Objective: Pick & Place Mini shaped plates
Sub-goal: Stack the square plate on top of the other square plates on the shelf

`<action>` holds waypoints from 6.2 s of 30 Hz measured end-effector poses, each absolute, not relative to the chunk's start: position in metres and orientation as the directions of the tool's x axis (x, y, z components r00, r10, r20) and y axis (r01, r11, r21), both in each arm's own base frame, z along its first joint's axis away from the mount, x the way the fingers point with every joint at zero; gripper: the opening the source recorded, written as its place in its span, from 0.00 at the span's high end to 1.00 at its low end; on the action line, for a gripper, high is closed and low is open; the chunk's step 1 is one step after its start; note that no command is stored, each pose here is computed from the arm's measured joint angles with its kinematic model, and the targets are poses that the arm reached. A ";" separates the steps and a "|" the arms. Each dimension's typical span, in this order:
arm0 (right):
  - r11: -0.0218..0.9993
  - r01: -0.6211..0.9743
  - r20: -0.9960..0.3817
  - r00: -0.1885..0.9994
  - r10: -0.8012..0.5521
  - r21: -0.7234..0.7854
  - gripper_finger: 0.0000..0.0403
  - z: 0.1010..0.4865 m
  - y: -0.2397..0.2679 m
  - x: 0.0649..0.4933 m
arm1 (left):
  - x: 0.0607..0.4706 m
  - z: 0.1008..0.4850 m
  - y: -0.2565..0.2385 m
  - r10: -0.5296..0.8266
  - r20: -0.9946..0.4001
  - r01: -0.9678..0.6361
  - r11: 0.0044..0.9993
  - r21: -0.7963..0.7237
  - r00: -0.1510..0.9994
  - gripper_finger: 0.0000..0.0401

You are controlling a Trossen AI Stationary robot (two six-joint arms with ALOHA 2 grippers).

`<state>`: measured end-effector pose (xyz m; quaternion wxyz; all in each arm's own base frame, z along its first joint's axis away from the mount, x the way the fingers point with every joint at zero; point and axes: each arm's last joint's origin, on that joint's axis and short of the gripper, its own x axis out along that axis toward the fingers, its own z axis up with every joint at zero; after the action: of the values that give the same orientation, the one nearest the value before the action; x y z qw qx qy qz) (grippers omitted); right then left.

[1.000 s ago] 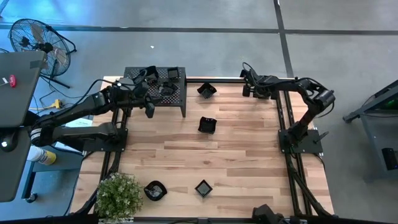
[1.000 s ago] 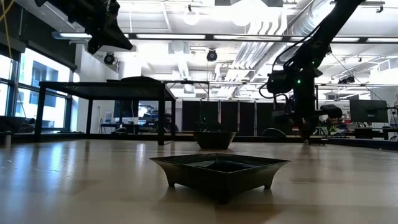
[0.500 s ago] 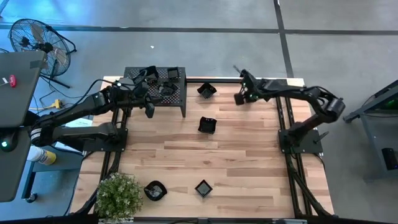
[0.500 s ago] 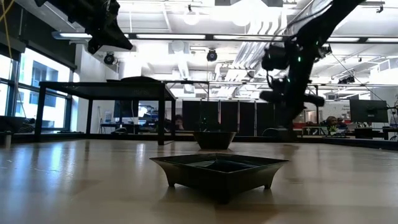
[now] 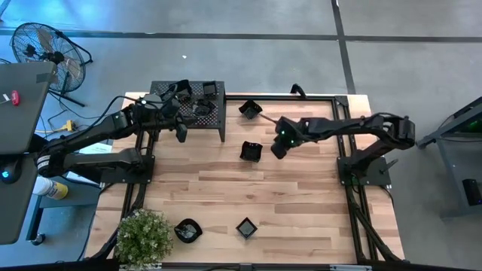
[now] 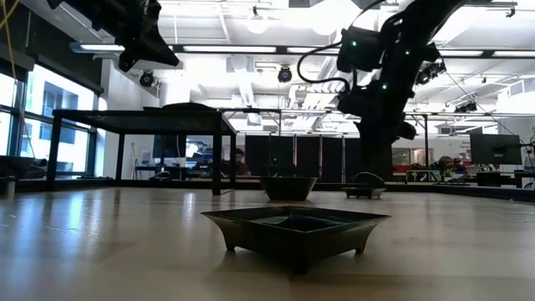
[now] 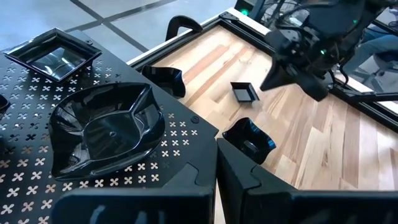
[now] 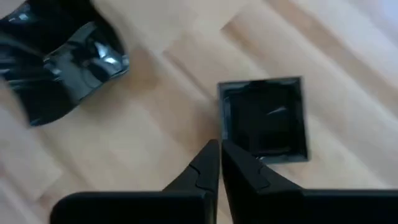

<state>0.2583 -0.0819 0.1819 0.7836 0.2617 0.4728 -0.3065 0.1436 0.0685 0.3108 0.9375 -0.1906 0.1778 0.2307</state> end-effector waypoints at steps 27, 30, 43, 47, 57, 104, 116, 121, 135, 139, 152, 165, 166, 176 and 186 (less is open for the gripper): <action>-0.001 0.859 -0.834 0.497 -0.241 0.512 0.73 0.131 -0.091 0.194 | 0.143 0.311 0.068 0.364 -0.422 -0.520 0.779 -0.350 0.830 1.00; -0.007 0.858 -0.833 0.497 -0.244 0.514 0.77 0.124 -0.089 0.189 | 0.143 0.311 0.068 0.365 -0.422 -0.520 0.779 -0.349 0.830 1.00; -0.042 0.815 -0.791 0.547 -0.275 0.578 0.84 0.125 -0.090 0.192 | 0.143 0.311 0.069 0.388 -0.422 -0.541 0.765 -0.348 0.819 1.00; -0.043 0.815 -0.784 0.540 -0.307 0.578 0.80 0.126 -0.091 0.192 | 0.143 0.311 0.069 0.388 -0.422 -0.543 0.763 -0.352 0.819 1.00; -0.046 0.813 -0.782 0.541 -0.310 0.580 0.90 0.118 -0.096 0.197 | 0.143 0.311 0.069 0.390 -0.422 -0.544 0.763 -0.349 0.818 1.00; 0.067 0.738 -0.670 0.642 -0.372 0.671 0.99 0.128 -0.100 0.210 | 0.169 0.307 0.077 0.250 -0.383 -0.415 0.795 -0.443 0.889 1.00; 0.547 0.618 -0.373 0.782 -0.500 0.565 0.99 0.235 -0.112 0.256 | 0.204 0.314 0.068 0.285 -0.291 -0.398 0.778 -0.486 0.913 0.84; 0.725 0.562 -0.209 0.825 -0.525 0.399 1.00 0.293 -0.106 0.276 | 0.225 0.327 0.070 0.371 -0.243 -0.443 0.763 -0.471 0.896 0.71; 0.844 0.535 -0.037 0.845 -0.534 0.041 1.00 0.358 -0.087 0.288 | 0.274 0.356 0.086 0.446 -0.052 -0.405 0.749 -0.524 0.893 0.68; 0.841 0.540 -0.022 0.842 -0.540 0.028 1.00 0.359 -0.084 0.289 | 0.284 0.359 0.089 0.448 -0.046 -0.404 0.752 -0.522 0.893 0.68; 0.856 0.515 -0.005 0.857 -0.516 0.038 0.99 0.361 -0.082 0.290 | 0.290 0.363 0.091 0.459 -0.037 -0.408 0.748 -0.523 0.888 0.97; 0.845 0.534 0.001 0.845 -0.534 0.043 0.89 0.361 -0.083 0.290 | 0.284 0.367 0.098 0.526 -0.027 -0.457 0.713 -0.532 0.850 1.00; 0.841 0.540 0.000 0.841 -0.540 0.043 0.87 0.361 -0.083 0.290 | 0.281 0.367 0.100 0.533 -0.035 -0.464 0.701 -0.541 0.845 1.00; 0.836 0.547 -0.012 0.837 -0.547 0.039 0.74 0.360 -0.083 0.289 | 0.215 0.364 0.153 0.593 -0.267 -0.613 0.514 -0.600 0.759 1.00; 0.842 0.538 -0.026 0.843 -0.537 0.032 0.75 0.359 -0.083 0.290 | 0.148 0.333 0.208 0.467 -0.534 -0.702 0.345 -0.624 0.705 1.00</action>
<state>0.2896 -0.0829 0.3587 0.9597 0.0188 0.0081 -0.2801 0.1476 0.2085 0.3327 0.8094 -0.4441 0.1320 0.3609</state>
